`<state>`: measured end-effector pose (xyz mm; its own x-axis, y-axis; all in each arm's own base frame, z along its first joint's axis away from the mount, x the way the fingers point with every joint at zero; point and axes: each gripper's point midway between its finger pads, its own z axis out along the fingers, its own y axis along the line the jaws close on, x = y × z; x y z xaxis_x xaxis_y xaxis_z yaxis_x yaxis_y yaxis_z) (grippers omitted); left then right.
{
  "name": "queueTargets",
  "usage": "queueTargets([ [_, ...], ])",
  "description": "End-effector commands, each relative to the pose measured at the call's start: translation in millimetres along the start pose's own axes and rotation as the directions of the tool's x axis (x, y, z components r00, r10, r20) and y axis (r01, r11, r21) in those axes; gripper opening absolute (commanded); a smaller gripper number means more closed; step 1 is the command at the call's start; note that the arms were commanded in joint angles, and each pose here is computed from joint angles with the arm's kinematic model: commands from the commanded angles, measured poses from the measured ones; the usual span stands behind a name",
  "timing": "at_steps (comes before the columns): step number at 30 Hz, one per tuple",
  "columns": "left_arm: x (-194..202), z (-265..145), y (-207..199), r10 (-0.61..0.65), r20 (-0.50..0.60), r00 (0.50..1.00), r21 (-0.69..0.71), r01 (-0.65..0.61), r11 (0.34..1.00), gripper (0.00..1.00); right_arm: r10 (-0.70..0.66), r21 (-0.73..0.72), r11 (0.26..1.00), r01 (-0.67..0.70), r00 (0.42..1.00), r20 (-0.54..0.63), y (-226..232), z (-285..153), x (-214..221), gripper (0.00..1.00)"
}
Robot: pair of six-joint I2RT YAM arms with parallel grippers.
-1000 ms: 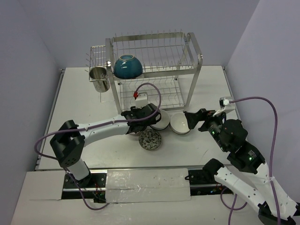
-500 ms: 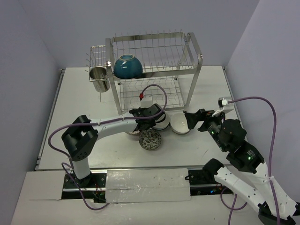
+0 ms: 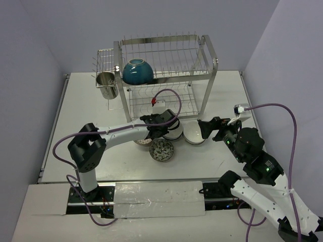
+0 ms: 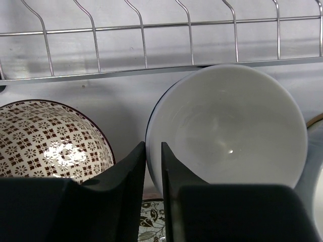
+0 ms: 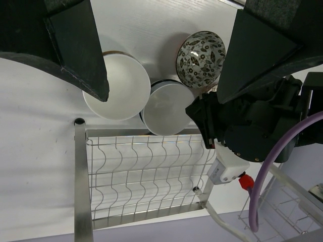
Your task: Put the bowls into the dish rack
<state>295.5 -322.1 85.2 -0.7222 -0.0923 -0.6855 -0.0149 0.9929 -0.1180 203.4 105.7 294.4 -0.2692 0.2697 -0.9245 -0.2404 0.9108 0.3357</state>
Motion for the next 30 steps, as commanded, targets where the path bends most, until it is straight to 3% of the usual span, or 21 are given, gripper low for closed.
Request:
queueTargets([
  [1,-9,1,-6,0.0,0.004,1.0,0.004,0.0,1.0,0.22,0.001,-0.01,1.0,0.0,0.999,0.038,4,0,-12,0.95],
  [10,-11,1,-6,0.014,0.0,1.0,0.001,-0.014,1.0,0.11,-0.002,-0.02,1.0,0.003,0.999,0.034,7,3,-11,0.95],
  [13,-13,0,-5,0.019,0.002,1.0,0.0,-0.019,1.0,0.0,-0.002,-0.022,1.0,0.003,0.999,0.035,7,4,-11,0.95],
  [17,-25,-10,-7,0.021,0.033,0.999,0.029,-0.022,0.999,0.0,0.001,-0.024,1.0,0.0,0.999,0.039,8,5,-11,0.95],
  [24,-80,-56,-10,0.028,0.178,0.984,0.102,-0.047,0.994,0.0,0.002,-0.025,1.0,-0.001,0.999,0.045,9,7,-13,0.95],
  [30,-108,-87,-13,0.094,0.265,0.96,0.155,-0.138,0.978,0.0,0.001,-0.024,1.0,0.001,0.999,0.05,11,9,-16,0.95],
])
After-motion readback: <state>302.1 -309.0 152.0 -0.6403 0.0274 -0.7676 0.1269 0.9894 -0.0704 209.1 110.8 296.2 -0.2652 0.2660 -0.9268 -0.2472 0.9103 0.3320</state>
